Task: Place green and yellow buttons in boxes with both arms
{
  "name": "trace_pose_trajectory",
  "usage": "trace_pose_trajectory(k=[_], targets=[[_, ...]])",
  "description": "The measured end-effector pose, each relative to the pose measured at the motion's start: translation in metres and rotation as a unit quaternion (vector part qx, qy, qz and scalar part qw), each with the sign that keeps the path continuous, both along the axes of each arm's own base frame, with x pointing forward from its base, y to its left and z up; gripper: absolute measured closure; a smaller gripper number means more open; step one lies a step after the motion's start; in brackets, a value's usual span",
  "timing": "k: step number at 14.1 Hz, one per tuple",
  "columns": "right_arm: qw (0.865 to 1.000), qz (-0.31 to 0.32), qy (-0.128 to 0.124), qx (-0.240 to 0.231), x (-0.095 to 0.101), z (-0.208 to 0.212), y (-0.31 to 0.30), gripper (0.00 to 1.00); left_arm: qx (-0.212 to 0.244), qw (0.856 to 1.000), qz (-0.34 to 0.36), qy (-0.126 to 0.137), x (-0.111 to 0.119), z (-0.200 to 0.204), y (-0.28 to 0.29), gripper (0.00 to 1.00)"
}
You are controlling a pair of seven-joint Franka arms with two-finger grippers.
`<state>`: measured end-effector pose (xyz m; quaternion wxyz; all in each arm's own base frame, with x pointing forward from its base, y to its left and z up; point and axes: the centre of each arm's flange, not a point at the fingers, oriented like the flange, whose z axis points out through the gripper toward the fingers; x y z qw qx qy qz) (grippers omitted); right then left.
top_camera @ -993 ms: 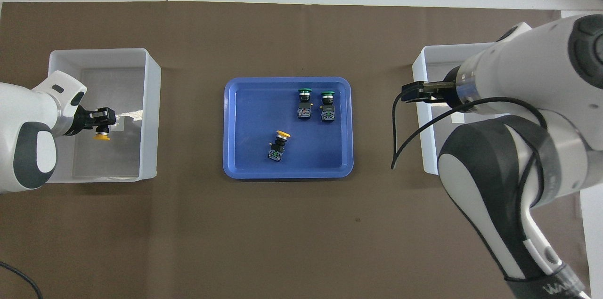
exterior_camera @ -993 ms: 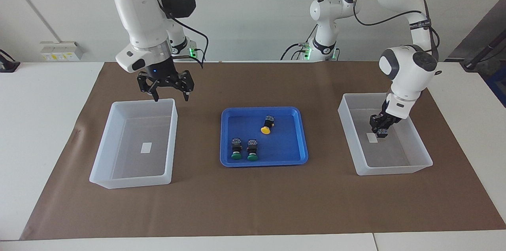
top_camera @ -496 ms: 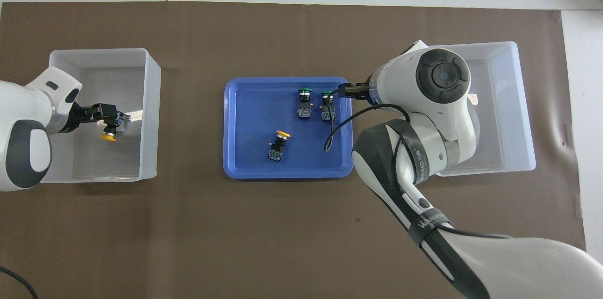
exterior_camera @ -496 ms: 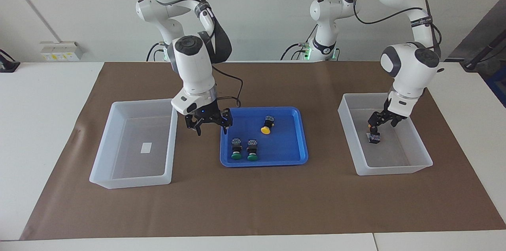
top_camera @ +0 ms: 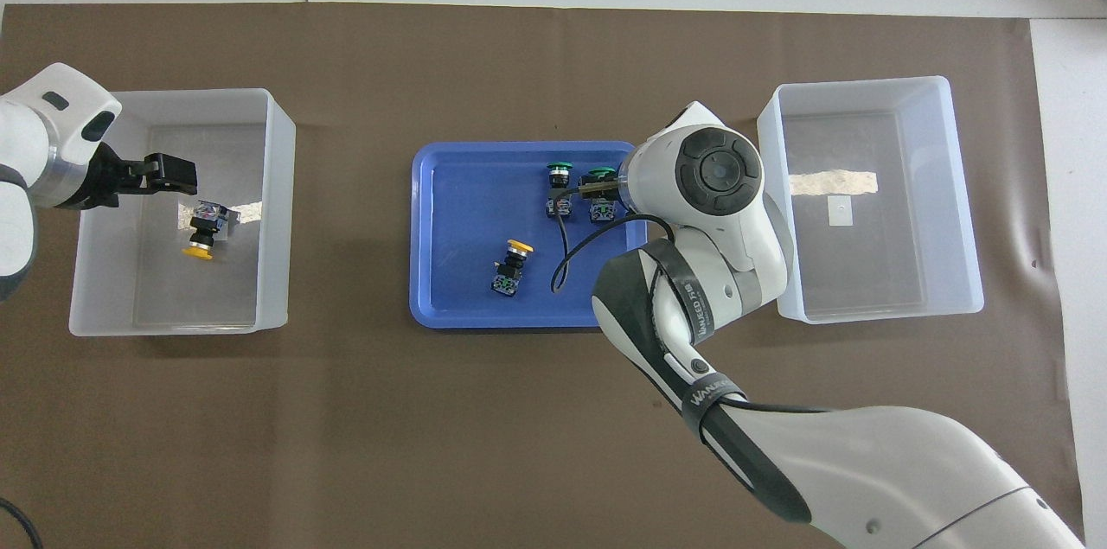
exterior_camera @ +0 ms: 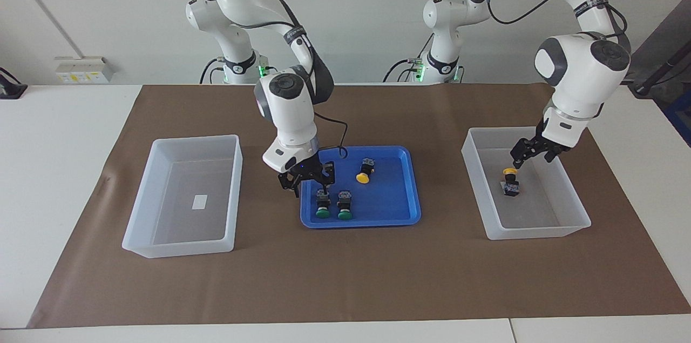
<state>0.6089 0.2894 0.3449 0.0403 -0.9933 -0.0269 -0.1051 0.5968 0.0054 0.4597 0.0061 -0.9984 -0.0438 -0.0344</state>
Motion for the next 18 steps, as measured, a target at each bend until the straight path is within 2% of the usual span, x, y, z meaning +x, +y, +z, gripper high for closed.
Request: trace_pose_trajectory(k=[3, 4, 7, 10, 12, 14, 18], targets=[[1.000, 0.013, -0.001, 0.000, -0.004, -0.024, 0.017, 0.24, -0.009, 0.999, -0.032, -0.008, 0.000, 0.019, -0.043, 0.00], [1.000, 0.015, -0.002, 0.000, -0.005, -0.029, 0.019, 0.29, -0.011, 0.999, -0.045, -0.011, -0.002, 0.022, -0.059, 0.00], [1.000, 0.017, -0.003, 0.001, -0.005, -0.039, 0.022, 0.34, -0.011, 0.998, -0.066, -0.010, -0.006, 0.023, -0.085, 0.00], [1.000, 0.017, -0.004, 0.001, -0.005, -0.041, 0.021, 0.59, -0.013, 0.994, -0.107, -0.010, -0.015, 0.022, -0.134, 0.00], [1.000, 0.017, -0.007, 0.002, -0.004, -0.039, 0.021, 0.59, -0.015, 0.989, -0.143, -0.024, -0.024, 0.020, -0.176, 0.00], [1.000, 0.013, -0.016, 0.006, -0.001, -0.021, 0.017, 0.59, -0.020, 0.984, -0.173, -0.042, -0.035, 0.012, -0.211, 0.00], [0.999, -0.030, -0.038, 0.013, 0.013, 0.068, -0.043, 0.59, -0.028, 0.974, -0.214, -0.070, -0.053, -0.002, -0.257, 0.00]])
